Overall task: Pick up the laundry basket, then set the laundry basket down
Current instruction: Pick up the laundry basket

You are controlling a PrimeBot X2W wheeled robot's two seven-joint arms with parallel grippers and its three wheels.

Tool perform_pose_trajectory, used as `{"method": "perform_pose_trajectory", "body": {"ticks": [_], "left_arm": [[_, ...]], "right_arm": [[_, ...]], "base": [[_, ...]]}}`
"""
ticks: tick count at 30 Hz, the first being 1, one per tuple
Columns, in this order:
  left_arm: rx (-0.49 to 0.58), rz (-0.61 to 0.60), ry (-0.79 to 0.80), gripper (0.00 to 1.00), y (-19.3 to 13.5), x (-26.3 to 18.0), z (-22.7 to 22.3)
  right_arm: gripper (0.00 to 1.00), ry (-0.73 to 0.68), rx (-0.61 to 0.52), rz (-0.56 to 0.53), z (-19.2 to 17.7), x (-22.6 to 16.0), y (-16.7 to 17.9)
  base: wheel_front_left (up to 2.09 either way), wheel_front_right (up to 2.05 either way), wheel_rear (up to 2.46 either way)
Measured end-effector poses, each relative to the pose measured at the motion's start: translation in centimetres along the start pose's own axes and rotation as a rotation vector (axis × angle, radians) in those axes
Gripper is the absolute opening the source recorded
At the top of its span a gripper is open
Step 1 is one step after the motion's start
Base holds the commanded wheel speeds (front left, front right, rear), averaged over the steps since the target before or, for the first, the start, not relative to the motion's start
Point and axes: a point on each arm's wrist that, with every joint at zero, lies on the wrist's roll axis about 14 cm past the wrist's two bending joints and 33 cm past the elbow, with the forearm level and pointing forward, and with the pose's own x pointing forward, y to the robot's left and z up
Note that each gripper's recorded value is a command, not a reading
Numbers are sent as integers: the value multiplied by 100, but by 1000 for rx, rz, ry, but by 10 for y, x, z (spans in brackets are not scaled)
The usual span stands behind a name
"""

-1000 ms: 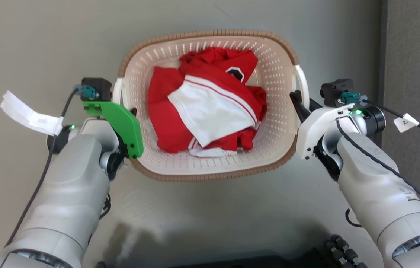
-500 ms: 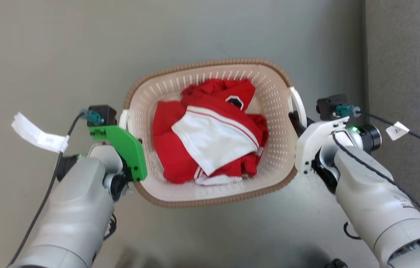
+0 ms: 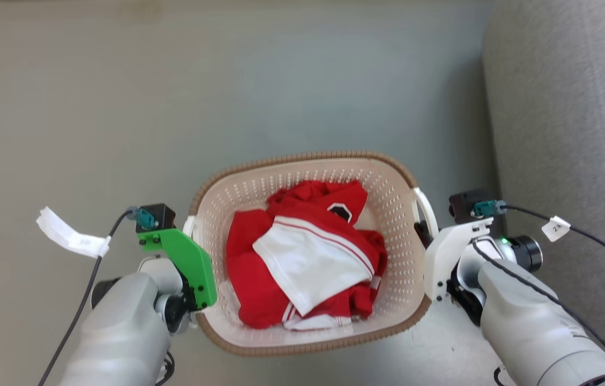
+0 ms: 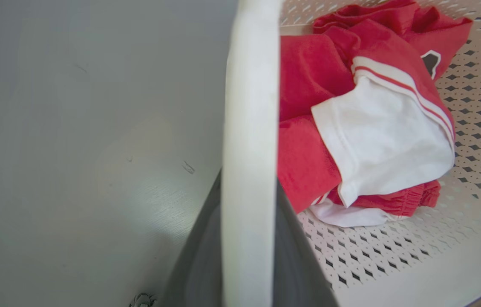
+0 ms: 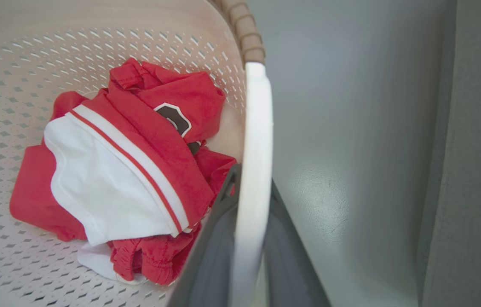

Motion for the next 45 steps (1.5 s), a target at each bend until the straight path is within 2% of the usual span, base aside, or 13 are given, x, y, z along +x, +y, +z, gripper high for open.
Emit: {"method": "perform_pose_trajectory", "body": {"ticks": [11,17,26,38,45], "left_arm": [[6,-3,-3,0,-15,-30,-12],[17,-2,-26,0,-21,-47,-13],[15,1,-14,0,-27,-66,-27],[42,-3,12,0,-36,-77,-32],[32,-1,24,0,-34,-78,-37]], "right_arm": [[0,7,29,-4,-8,-37,12],[0,-28,39,4,1,-54,20],[0,-4,73,17,-10,-77,31],[0,33,145,23,-17,-94,33],[0,42,144,29,-18,-95,35]], "base": [[0,0,0],[0,0,0],[0,0,0],[0,0,0],[0,0,0]]}}
